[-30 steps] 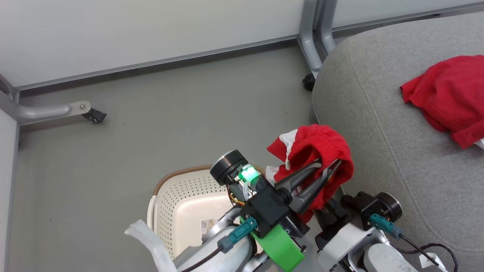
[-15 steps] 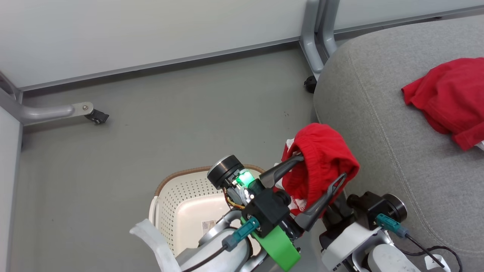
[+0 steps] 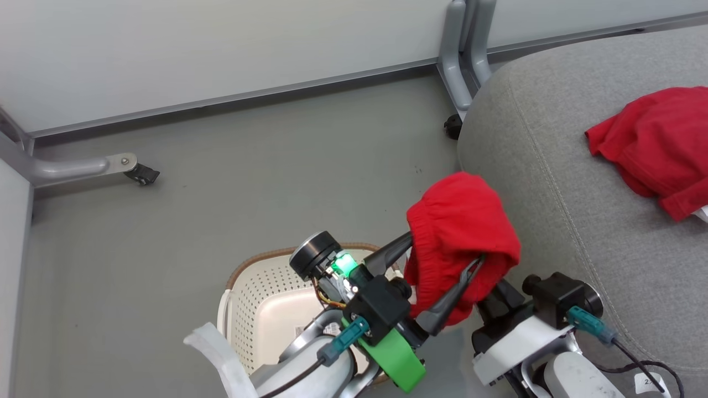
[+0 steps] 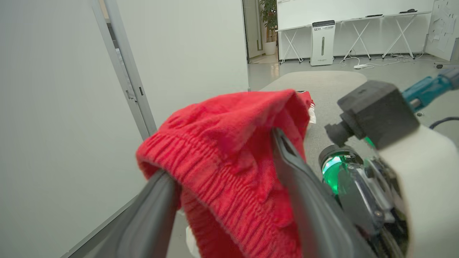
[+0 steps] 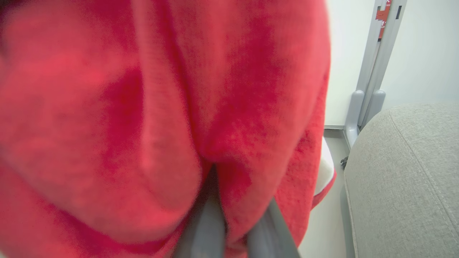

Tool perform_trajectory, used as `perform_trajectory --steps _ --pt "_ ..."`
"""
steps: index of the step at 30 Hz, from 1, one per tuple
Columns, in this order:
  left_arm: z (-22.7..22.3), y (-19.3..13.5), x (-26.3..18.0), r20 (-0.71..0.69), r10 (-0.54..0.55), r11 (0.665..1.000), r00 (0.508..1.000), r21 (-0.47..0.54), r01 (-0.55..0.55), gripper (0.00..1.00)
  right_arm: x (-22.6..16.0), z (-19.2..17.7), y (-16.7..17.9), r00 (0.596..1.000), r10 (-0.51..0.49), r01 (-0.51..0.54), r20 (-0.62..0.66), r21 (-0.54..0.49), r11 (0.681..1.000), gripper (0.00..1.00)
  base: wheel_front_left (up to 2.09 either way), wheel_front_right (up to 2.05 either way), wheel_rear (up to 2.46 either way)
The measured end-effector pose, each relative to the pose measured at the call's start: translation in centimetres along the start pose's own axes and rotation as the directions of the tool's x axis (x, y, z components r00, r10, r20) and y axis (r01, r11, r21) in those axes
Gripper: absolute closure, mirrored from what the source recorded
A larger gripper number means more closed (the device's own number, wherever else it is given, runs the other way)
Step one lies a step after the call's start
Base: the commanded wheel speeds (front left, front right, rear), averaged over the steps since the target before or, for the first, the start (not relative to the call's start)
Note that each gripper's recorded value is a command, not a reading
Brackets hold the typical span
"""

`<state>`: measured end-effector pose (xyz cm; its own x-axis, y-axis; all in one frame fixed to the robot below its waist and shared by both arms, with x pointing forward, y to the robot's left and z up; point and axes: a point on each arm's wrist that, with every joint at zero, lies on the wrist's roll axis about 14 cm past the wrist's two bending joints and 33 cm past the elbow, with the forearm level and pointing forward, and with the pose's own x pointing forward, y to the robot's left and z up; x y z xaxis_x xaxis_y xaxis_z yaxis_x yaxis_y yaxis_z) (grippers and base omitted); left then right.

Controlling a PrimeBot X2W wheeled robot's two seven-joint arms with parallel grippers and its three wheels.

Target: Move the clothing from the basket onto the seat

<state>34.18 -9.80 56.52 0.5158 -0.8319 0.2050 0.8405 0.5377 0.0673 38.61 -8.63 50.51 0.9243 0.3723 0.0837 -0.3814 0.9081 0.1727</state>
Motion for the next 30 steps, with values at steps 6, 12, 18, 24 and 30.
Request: perform_trajectory --steps 6,12,18,24,30 --pt "-1.9 0.6 -0.5 -0.045 0.017 1.000 0.999 -0.010 -0.017 0.00 0.1 1.3 -1.0 0.998 -0.039 0.038 0.046 0.024 0.999 1.00 0.00 0.00 0.00" --pt "-3.7 1.2 -0.6 -0.078 0.029 0.999 0.997 -0.027 -0.031 0.00 0.0 2.6 -2.9 0.991 -0.100 0.098 0.088 0.029 0.995 1.00 0.00 0.00 0.00" --pt "-5.6 1.7 -0.3 -0.114 0.020 0.999 0.993 -0.036 -0.024 0.00 -0.8 3.7 -5.4 0.976 -0.180 0.178 0.121 0.022 0.984 1.00 0.00 0.00 0.00" --pt "-7.5 1.4 0.6 -0.139 -0.029 0.998 0.990 -0.061 0.021 0.00 -2.5 4.9 -8.7 0.941 -0.299 0.300 0.158 0.019 0.954 1.00 0.00 0.00 0.00" --pt "-9.0 0.4 1.8 -0.149 -0.100 0.992 0.984 -0.085 0.088 0.00 -5.3 6.1 -11.9 0.890 -0.416 0.423 0.185 0.000 0.906 1.00 0.00 0.00 0.00"
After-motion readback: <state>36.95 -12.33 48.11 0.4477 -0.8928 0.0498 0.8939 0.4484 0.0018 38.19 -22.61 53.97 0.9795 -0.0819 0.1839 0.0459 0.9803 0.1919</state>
